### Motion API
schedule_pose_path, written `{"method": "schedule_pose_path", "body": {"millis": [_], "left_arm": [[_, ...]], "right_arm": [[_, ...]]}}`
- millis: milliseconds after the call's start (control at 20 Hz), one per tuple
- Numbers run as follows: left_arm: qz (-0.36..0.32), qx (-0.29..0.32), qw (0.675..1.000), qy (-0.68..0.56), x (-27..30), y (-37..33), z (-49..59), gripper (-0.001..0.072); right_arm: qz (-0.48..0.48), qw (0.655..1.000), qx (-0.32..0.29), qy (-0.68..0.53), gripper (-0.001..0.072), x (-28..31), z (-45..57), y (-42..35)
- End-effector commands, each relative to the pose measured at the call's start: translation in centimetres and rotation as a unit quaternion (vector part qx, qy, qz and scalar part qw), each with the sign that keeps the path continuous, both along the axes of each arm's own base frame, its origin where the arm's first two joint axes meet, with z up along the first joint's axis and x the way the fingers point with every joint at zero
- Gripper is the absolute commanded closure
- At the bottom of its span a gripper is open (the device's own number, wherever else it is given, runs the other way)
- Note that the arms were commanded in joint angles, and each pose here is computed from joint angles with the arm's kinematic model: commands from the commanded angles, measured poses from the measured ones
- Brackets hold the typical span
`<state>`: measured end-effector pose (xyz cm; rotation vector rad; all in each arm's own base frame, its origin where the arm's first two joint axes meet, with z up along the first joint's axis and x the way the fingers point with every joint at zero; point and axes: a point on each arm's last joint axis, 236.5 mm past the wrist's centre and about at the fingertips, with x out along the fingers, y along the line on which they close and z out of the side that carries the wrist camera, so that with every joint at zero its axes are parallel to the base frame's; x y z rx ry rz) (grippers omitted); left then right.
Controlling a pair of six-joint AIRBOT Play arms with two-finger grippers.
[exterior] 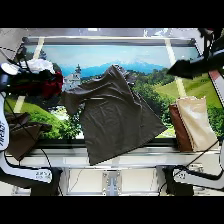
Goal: Fold the shirts.
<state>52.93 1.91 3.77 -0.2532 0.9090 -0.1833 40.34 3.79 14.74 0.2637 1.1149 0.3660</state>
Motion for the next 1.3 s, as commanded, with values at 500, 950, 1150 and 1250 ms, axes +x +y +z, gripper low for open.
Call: {"method": "schedule_pose_path", "body": {"millis": [500,950,1150,1250], "left_arm": [[-0.102,0.098,0.986,0.089,2.2,-4.3,-8.6,0.022],[-0.119,0.081,0.983,0.11,1.7,-6.2,-11.0,0.022],[-0.117,0.054,0.985,0.116,1.7,-7.1,-11.6,0.0222],[-0.116,0.043,0.985,0.119,1.7,-7.5,-12.0,0.0241]], "right_arm": [[-0.081,0.962,-0.061,0.254,0.0234,-19.3,-20.5,-1.9],[-0.191,0.956,-0.023,0.221,0.0234,-17.1,-25.3,-1.7],[-0.182,0.96,0.022,0.213,0.0234,-16.3,-26.0,0.3],[-0.186,0.961,0.032,0.204,0.0234,-15.8,-25.8,0.5]]}}
